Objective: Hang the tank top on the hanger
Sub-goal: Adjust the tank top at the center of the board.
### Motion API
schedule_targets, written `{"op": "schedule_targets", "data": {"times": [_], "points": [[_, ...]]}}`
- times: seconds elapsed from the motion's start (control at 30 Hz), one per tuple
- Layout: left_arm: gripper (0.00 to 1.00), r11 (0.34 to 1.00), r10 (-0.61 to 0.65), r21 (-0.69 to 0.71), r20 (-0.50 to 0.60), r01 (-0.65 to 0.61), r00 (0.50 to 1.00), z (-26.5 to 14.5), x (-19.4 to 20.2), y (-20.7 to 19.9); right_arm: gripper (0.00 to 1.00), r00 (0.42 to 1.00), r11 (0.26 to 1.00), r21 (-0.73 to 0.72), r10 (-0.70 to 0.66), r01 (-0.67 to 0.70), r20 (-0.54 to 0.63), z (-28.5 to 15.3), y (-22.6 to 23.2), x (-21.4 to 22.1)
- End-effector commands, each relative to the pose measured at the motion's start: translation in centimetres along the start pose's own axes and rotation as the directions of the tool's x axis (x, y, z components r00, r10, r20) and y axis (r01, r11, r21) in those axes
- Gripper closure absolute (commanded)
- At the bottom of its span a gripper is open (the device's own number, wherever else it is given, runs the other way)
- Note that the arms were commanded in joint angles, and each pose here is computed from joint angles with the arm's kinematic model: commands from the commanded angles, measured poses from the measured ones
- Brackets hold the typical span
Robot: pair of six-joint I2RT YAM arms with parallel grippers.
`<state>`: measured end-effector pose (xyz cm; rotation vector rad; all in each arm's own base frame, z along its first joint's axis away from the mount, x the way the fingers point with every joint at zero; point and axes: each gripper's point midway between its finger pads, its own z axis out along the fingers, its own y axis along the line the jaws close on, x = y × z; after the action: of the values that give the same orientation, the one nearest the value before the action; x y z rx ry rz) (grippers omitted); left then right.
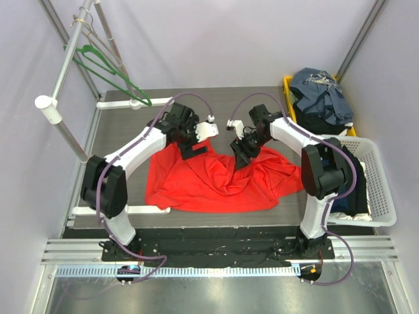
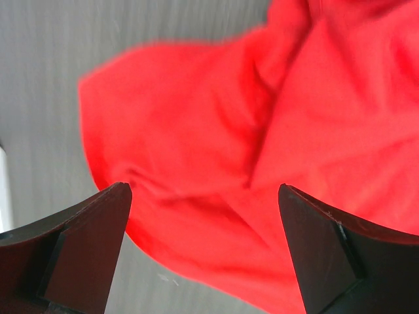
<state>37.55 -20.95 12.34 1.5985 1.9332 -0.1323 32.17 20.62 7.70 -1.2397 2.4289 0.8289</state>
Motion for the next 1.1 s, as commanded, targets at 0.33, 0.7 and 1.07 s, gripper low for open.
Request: {"op": "schedule_targets", "data": {"times": [0.33, 0.7, 1.07], "points": [[0.0, 0.945, 0.187, 0.222, 0.231, -0.239, 0.955, 4.8, -7.9, -4.0, 0.29, 0.998, 0.996, 0.06, 0.066, -0.065, -0.015, 2.2, -2.1, 1.0], [0.02, 0.866, 0.171, 0.419, 0.266, -0.274, 0.949, 5.1, -7.9, -8.4, 0.32, 0.99, 0.989, 0.062, 0.134, -0.131, -0.049, 3.5, -3.6, 3.1], [0.95, 0.873, 0.186, 0.421, 0.182, -0.247, 0.966, 7.3, -6.7, -9.8, 0.88, 0.984, 0.982, 0.071, 0.179, -0.178, -0.018, 2.5, -4.6, 3.3]]}}
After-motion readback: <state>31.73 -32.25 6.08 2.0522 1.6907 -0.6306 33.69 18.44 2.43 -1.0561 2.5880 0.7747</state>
